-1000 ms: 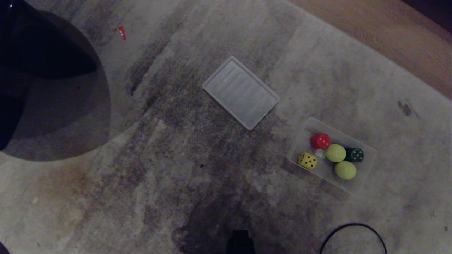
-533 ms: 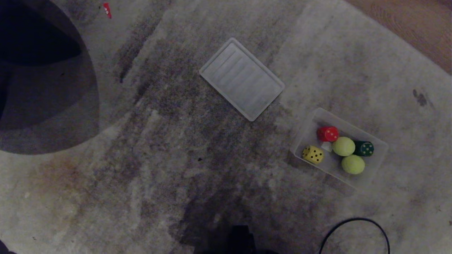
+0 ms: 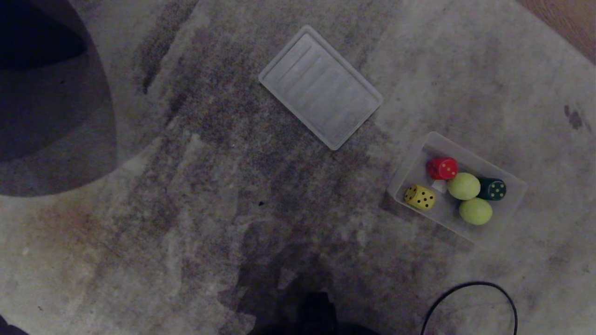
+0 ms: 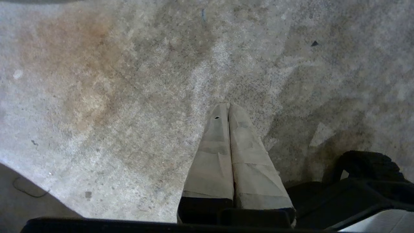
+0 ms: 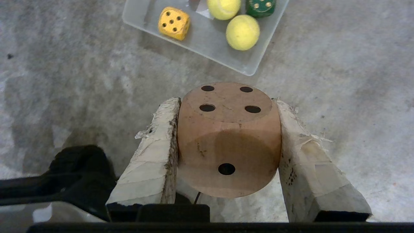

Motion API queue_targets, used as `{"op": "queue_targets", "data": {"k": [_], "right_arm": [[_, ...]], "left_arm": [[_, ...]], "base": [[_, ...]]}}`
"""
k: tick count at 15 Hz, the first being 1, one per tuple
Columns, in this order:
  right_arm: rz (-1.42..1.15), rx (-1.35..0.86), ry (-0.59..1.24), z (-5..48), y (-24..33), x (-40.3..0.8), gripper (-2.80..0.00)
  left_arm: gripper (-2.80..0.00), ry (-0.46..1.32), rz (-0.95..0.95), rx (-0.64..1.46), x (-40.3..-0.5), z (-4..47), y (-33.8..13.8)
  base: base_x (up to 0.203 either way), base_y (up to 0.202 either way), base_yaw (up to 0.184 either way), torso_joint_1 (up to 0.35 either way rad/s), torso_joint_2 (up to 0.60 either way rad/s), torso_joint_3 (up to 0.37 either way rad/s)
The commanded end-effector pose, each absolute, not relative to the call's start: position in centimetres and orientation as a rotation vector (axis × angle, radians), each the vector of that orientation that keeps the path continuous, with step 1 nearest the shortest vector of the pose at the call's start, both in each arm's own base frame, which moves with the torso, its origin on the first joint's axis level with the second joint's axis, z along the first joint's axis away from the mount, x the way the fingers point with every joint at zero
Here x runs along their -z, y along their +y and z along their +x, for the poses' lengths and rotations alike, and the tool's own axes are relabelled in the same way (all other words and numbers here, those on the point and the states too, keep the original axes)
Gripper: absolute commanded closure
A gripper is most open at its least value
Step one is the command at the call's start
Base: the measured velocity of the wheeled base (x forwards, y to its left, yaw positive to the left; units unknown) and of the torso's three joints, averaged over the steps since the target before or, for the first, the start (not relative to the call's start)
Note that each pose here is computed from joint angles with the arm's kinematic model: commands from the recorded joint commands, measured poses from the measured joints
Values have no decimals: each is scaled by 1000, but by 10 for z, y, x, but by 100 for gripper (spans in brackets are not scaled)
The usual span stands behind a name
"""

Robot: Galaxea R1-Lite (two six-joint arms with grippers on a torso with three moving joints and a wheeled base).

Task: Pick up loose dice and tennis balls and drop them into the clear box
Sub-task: Put the toys in the box

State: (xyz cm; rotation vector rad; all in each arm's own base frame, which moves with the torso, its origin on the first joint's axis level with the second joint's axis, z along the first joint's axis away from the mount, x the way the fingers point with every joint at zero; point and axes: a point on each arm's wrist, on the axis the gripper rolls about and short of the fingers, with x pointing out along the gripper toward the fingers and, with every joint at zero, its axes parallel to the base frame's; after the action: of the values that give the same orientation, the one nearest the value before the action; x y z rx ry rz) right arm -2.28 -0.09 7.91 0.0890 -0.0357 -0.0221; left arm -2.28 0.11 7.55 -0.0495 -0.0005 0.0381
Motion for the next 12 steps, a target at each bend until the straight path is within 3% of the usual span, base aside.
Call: {"op": "queue_targets", "data": {"k": [1, 5, 12], "right_arm": [[92, 22, -29, -22, -1, -77, 0], [121, 21, -35, -29, -1, -121, 0], [157, -4, 386, 45, 1, -157, 0]], "left_arm": [[0, 2, -51, -38, -75, -23, 1], [0, 2, -52, -40, -75, -23, 1], [0, 2, -52, -38, -75, -23, 1]], "base": [[0, 0, 0, 0, 0, 0], [0, 0, 0, 0, 0, 0], [0, 0, 0, 0, 0, 0]]}}
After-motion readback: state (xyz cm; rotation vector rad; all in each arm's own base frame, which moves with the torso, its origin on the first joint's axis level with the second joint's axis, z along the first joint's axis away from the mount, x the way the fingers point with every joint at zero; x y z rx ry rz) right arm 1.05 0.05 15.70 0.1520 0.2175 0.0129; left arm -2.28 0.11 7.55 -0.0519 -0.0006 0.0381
